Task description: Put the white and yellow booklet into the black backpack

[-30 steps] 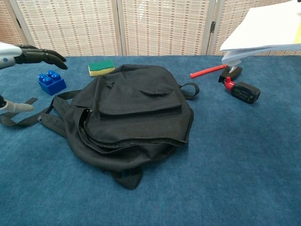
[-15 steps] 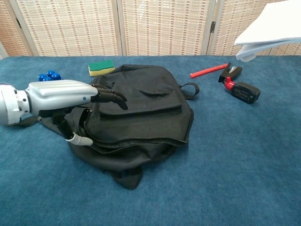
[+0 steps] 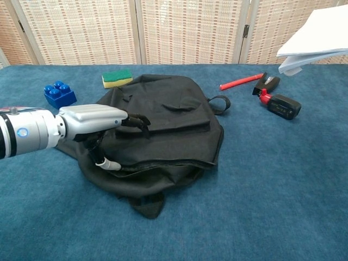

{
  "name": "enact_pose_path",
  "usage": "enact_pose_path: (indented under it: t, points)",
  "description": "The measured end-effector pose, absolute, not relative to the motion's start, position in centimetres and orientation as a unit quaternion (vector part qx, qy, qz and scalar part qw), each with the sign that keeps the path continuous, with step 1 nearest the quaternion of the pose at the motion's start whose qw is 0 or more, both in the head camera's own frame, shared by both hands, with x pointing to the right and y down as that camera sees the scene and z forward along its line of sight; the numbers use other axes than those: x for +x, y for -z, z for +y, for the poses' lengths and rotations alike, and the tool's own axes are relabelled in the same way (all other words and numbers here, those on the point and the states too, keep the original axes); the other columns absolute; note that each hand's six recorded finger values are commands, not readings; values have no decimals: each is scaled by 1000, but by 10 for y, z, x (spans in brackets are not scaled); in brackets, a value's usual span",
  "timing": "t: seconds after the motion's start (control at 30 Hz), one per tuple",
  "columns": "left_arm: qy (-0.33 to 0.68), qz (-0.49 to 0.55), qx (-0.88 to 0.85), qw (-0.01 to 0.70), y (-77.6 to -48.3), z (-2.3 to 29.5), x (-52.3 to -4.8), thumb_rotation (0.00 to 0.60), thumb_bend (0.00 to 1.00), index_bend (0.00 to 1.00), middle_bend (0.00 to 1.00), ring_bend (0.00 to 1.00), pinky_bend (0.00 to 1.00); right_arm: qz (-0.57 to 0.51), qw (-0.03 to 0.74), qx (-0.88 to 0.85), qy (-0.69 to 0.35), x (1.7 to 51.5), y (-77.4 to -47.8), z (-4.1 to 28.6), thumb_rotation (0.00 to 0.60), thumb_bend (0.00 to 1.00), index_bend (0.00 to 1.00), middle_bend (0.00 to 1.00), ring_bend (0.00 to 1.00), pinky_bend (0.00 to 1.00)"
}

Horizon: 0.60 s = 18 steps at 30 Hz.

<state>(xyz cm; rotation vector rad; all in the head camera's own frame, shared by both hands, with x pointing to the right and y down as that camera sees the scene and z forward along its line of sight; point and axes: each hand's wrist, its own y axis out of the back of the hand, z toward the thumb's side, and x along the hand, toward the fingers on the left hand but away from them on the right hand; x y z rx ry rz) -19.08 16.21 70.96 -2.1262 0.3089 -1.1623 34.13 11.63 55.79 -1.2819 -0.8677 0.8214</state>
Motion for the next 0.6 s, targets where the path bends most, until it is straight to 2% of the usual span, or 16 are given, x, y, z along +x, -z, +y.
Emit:
enact_pose_path:
  t: [0.3,0.6]
  points:
    - [457,149,-826,293,-721,159,-194,600,339,433,162,187,40,-384,635,-565,-360,344,-561,118,600,421,784,443,460,280]
    - [445,202,-834,256,-730,159,-188,600,464,636,300,301,78,-388,634,-567,-355,345,-560,119,600,421,786,443,459,281]
